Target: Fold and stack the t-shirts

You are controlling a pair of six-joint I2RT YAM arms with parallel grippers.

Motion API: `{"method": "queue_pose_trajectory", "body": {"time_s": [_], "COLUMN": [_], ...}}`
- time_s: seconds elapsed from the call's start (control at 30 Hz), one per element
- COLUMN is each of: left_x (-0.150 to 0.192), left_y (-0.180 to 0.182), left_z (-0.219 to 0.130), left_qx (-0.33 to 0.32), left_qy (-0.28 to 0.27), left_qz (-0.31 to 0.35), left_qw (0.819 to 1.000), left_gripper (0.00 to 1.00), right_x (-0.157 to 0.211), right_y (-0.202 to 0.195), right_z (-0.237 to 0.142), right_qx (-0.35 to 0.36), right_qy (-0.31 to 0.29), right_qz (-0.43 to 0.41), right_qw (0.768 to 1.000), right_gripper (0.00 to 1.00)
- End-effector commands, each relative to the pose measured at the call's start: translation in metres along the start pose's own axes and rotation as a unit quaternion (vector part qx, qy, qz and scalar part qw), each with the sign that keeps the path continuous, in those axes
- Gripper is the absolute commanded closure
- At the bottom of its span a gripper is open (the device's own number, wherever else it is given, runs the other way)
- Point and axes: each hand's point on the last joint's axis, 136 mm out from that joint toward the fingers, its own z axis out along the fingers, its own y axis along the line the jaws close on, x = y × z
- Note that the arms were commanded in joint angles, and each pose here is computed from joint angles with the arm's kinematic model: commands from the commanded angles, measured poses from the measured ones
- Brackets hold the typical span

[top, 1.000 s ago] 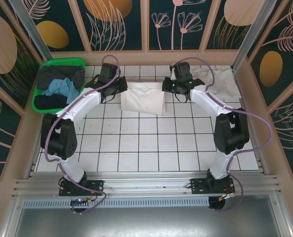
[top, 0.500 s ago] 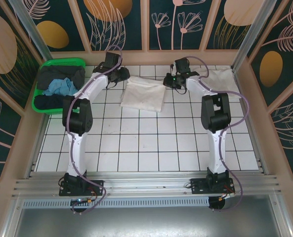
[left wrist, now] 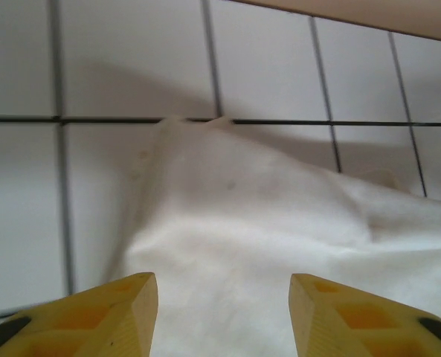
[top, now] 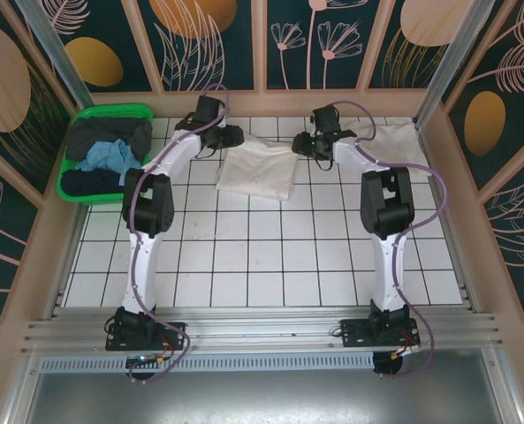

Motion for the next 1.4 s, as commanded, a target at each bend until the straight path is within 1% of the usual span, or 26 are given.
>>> {"method": "queue_pose_trajectory", "body": {"time_s": [0.0,0.07,0.13,0.2,0.33,0.4,0.47,0.53,0.6,0.7,0.77,0.83,0.9,0.97,1.03,1.07,1.13,1.17,1.2,1.27,1.3,1.37], "left_x": [0.001,-0.004,-0.006,-0.006,-0.003,-0.005,-0.009,-0.016,-0.025,-0.042,-0.047,-0.049,-0.046,-0.032,-0.010,0.004,0.027,0.041,0.054,0.079,0.090,0.108], "left_y": [-0.001,0.004,0.009,0.017,0.027,0.030,0.028,0.025,0.019,0.012,0.010,0.008,0.005,0.003,0.003,0.003,0.002,-0.003,-0.011,-0.024,-0.031,-0.040], "left_z": [0.029,0.041,0.053,0.063,0.076,0.075,0.069,0.060,0.044,0.014,-0.006,-0.029,-0.054,-0.070,-0.081,-0.086,-0.092,-0.093,-0.093,-0.086,-0.081,-0.070], "left_qx": [0.017,0.011,0.010,0.003,-0.011,-0.018,-0.020,-0.021,-0.023,-0.037,-0.050,-0.061,-0.065,-0.054,-0.045,-0.036,-0.020,-0.004,0.012,0.026,0.034,0.046], "left_qy": [0.007,-0.007,-0.022,-0.032,-0.041,-0.045,-0.052,-0.059,-0.073,-0.093,-0.100,-0.109,-0.116,-0.112,-0.100,-0.090,-0.074,-0.065,-0.057,-0.035,-0.021,0.002], "left_qz": [0.020,0.013,0.008,0.002,-0.007,-0.009,-0.007,-0.004,0.005,0.019,0.029,0.037,0.040,0.040,0.034,0.030,0.016,0.011,0.011,0.014,0.018,0.014], "left_qw": [1.000,1.000,1.000,0.999,0.999,0.999,0.998,0.998,0.997,0.995,0.993,0.992,0.990,0.991,0.993,0.995,0.997,0.998,0.998,0.999,0.999,0.999], "left_gripper": [0.50,0.50,0.49,0.49,0.47,0.44,0.40,0.39,0.38,0.38,0.37,0.35,0.33,0.32,0.31,0.30,0.30,0.31,0.31,0.33,0.33,0.34], "right_x": [-0.016,-0.003,0.005,0.004,-0.006,-0.011,-0.006,0.002,0.013,0.032,0.047,0.065,0.092,0.117,0.150,0.165,0.182,0.179,0.171,0.150,0.136,0.116], "right_y": [0.050,0.060,0.059,0.055,0.025,0.008,-0.006,-0.014,-0.017,-0.022,-0.026,-0.032,-0.039,-0.041,-0.034,-0.028,-0.018,-0.018,-0.011,0.001,0.009,0.028], "right_z": [-0.024,-0.012,0.005,0.021,0.054,0.070,0.083,0.088,0.087,0.073,0.057,0.039,0.019,-0.004,-0.028,-0.041,-0.066,-0.077,-0.089,-0.100,-0.102,-0.095], "right_qx": [-0.065,-0.101,-0.108,-0.101,-0.055,-0.034,-0.004,0.027,0.041,0.060,0.070,0.084,0.096,0.106,0.106,0.103,0.093,0.099,0.087,0.062,0.049,0.015], "right_qy": [-0.066,-0.041,-0.021,-0.010,0.000,0.002,0.015,0.030,0.044,0.057,0.064,0.071,0.085,0.097,0.115,0.122,0.125,0.115,0.101,0.061,0.038,0.014], "right_qz": [-0.034,-0.033,-0.027,-0.027,-0.015,-0.004,-0.006,-0.011,-0.019,-0.022,-0.023,-0.021,-0.017,-0.012,-0.019,-0.023,-0.031,-0.029,-0.027,-0.031,-0.036,-0.056], "right_qw": [0.995,0.994,0.994,0.994,0.998,0.999,1.000,0.999,0.998,0.996,0.995,0.994,0.992,0.990,0.988,0.987,0.987,0.988,0.991,0.996,0.997,0.998], "right_gripper": [0.53,0.55,0.57,0.59,0.63,0.65,0.66,0.66,0.67,0.70,0.71,0.71,0.71,0.71,0.69,0.67,0.61,0.60,0.58,0.56,0.55,0.55]}}
